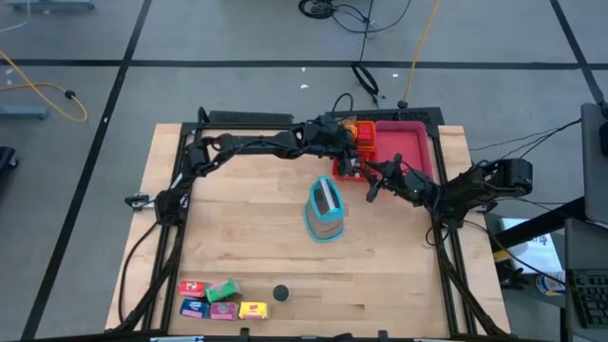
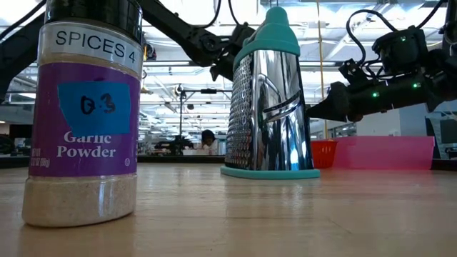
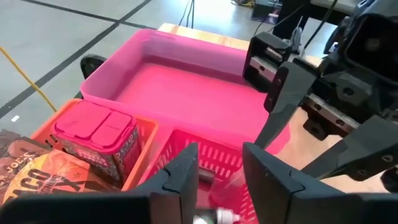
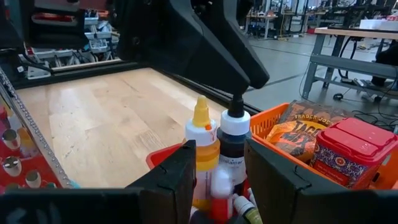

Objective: Pick & Place Kitchen Items
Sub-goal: Put the purple seasoning bottle into the orange bin

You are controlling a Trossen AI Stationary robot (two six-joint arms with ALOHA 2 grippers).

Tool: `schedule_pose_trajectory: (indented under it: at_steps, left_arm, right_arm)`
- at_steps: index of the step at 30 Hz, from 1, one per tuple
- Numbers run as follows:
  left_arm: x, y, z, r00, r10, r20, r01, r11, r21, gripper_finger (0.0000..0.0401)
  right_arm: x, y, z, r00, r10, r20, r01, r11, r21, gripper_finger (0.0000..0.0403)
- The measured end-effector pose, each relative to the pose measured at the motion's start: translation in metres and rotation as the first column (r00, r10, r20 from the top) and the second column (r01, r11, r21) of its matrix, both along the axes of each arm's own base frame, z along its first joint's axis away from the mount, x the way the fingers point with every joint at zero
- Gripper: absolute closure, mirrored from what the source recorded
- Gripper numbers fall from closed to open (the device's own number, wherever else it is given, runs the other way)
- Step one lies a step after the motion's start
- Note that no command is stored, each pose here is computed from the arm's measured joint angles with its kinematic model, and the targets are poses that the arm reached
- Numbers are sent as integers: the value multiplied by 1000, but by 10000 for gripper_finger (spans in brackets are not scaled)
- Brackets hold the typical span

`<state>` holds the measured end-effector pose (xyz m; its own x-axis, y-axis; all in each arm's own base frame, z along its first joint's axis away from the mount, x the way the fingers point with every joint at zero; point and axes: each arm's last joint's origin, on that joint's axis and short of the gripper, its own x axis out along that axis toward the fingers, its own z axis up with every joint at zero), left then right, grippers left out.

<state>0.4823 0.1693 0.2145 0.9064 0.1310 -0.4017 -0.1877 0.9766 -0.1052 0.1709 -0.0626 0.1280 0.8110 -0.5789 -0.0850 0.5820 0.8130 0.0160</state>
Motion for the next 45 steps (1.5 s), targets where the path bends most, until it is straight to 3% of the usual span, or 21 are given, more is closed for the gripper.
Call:
schedule_pose_trajectory:
  at_steps: [12, 19, 24, 29, 32, 36, 40, 45]
  left_arm:
    - [-2, -1, 5, 1000, -1, -5, 1, 1000, 0, 252]
    - [-25, -13, 55, 998, -65, -28, 65, 998, 2, 252]
    - [-56, -36, 84, 972, -124, -197, 123, 992, -18, 251]
    - [-82, -79, 97, 896, -263, -358, 274, 961, -19, 251]
    - [-91, -99, 111, 893, -295, -340, 327, 944, 41, 251]
    - [-100, -116, 134, 919, -265, -291, 313, 940, 132, 251]
    - [-109, -121, 146, 944, -135, -302, 209, 951, 229, 251]
    - [-119, -122, 145, 925, -114, -361, 187, 967, 175, 251]
  right_arm:
    - [0, 0, 0, 1000, 0, 0, 0, 1000, 0, 275]
    - [0, 0, 0, 1000, -1, 8, 0, 1000, 12, 275]
    - [0, 0, 0, 1000, 0, 8, 0, 1000, 13, 275]
    - [0, 0, 0, 1000, 1, 15, -1, 1000, 18, 275]
    - [0, 0, 1, 1000, -1, 22, 1, 1000, 16, 275]
    - [0, 0, 2, 999, -1, 35, 1, 1000, 18, 275]
    - [0, 0, 1, 999, -2, 38, 0, 999, 34, 275]
    - [0, 0, 1, 999, -2, 39, 0, 999, 36, 275]
